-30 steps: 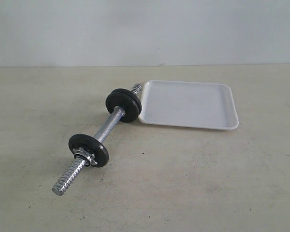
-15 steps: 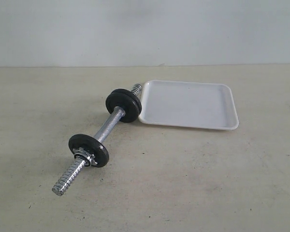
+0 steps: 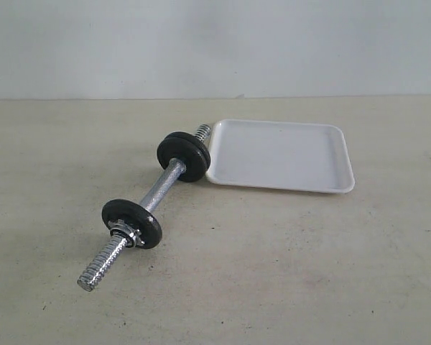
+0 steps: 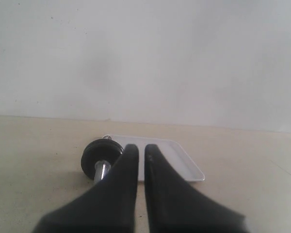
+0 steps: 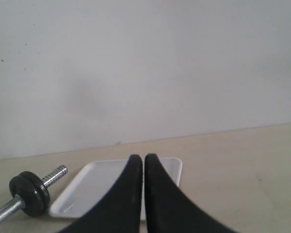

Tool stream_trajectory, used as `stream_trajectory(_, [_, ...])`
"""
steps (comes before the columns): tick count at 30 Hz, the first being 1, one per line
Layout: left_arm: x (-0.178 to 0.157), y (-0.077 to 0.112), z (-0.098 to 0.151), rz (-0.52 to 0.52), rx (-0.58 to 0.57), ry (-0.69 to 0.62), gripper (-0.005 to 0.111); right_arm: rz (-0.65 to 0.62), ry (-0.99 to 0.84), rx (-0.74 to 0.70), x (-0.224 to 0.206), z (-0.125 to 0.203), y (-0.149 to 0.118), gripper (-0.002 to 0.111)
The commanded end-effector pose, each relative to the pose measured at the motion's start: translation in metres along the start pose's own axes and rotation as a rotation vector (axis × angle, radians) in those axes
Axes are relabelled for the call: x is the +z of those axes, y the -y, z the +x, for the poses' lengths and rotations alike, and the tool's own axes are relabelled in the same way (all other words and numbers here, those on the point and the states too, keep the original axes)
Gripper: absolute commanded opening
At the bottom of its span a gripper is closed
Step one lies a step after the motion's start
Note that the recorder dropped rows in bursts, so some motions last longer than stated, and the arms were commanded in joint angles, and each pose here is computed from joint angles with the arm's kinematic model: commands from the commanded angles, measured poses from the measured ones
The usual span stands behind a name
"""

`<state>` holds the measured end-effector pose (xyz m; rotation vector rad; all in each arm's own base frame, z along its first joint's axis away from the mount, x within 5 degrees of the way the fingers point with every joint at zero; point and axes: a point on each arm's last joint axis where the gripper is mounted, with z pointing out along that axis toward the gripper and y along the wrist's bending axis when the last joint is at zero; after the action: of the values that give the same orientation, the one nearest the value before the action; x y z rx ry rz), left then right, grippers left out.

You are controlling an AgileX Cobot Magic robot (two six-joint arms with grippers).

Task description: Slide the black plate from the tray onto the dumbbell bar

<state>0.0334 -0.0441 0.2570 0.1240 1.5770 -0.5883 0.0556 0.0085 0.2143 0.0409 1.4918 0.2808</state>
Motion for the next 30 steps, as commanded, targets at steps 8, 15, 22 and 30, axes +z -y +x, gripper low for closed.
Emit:
stream_trajectory(8, [0.0,0.0,0.001,0.007,-0.006,0.003,0.004,0.014,0.059,-0.166,-0.001,-0.013,-0.001,0.0])
stream_trajectory(15, [0.0,0.0,0.0,0.006,-0.006,0.004,0.004,0.036,-0.072,-0.236,-0.001,0.007,0.004,0.0])
stream_trajectory(22, [0.0,0.0,0.0,0.006,-0.006,0.004,0.004,0.115,-0.302,-0.294,-0.005,0.026,0.014,0.0])
stream_trajectory(30, [0.0,0.0,0.001,0.007,-0.006,0.003,0.004,0.133,-0.357,-0.279,-0.007,0.031,0.016,0.0])
